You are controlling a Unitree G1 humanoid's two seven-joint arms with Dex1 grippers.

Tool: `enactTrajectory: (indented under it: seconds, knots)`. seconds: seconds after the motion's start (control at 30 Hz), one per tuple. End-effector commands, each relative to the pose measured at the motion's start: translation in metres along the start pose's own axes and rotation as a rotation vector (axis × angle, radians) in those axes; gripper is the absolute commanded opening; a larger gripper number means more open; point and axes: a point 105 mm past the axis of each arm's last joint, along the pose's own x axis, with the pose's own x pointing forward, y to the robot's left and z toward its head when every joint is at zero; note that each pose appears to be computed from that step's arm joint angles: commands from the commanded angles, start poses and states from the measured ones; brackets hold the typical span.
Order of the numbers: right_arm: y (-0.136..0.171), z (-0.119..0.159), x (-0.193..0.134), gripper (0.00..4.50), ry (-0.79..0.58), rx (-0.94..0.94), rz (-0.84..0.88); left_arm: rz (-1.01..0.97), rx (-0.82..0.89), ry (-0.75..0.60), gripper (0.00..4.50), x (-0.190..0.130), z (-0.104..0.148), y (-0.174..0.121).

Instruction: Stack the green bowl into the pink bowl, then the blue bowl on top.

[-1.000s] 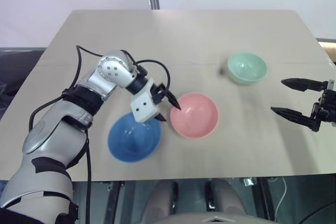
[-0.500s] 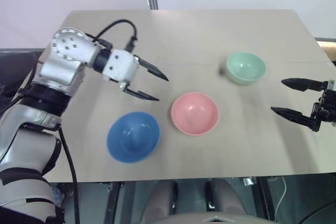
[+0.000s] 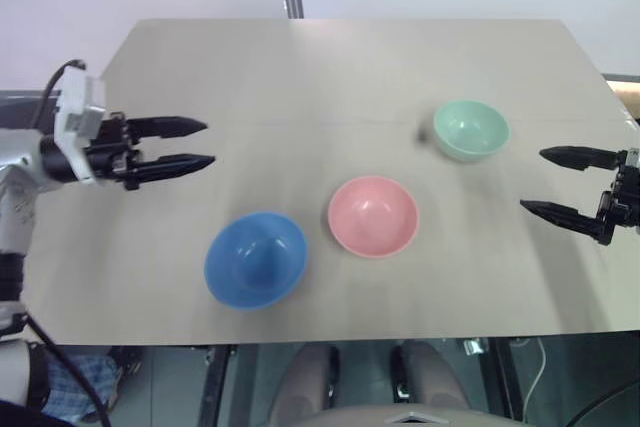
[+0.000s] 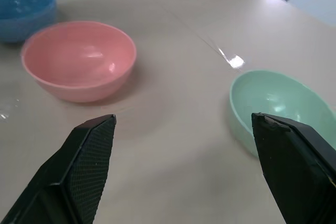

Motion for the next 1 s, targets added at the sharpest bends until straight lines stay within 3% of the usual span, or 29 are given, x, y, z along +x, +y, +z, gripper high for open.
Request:
enactTrajectory:
  seconds: [0.03, 0.17, 0.57, 0.83, 0.87, 0.93, 1.0]
  knots:
    - [-0.014, -0.006, 0.006, 4.50, 0.099, -0.037, -0.053, 0.058, 0.062, -0.012, 2.96, -0.014, 0.018, 0.001]
    - [-0.034, -0.017, 0.026, 4.50, 0.248, -0.105, -0.099, 0.090, 0.055, -0.033, 2.96, -0.021, 0.023, -0.002]
    - [-0.047, -0.004, 0.126, 4.50, 0.305, -0.279, 0.031, 0.126, 0.027, -0.052, 2.96, -0.027, 0.024, -0.007]
    - [-0.062, -0.022, 0.153, 4.50, 0.440, -0.348, 0.037, 0.075, -0.003, -0.033, 2.96, -0.021, 0.012, -0.024]
    - [-0.063, -0.023, 0.154, 3.96, 0.452, -0.349, 0.036, 0.063, -0.009, -0.031, 3.01, -0.019, 0.011, -0.026]
    - [-0.067, -0.024, 0.154, 3.51, 0.470, -0.363, 0.033, 0.023, -0.018, -0.015, 3.01, -0.017, 0.008, -0.032]
    - [-0.068, -0.025, 0.154, 2.48, 0.477, -0.372, 0.036, -0.003, -0.025, -0.009, 3.01, -0.015, 0.006, -0.036]
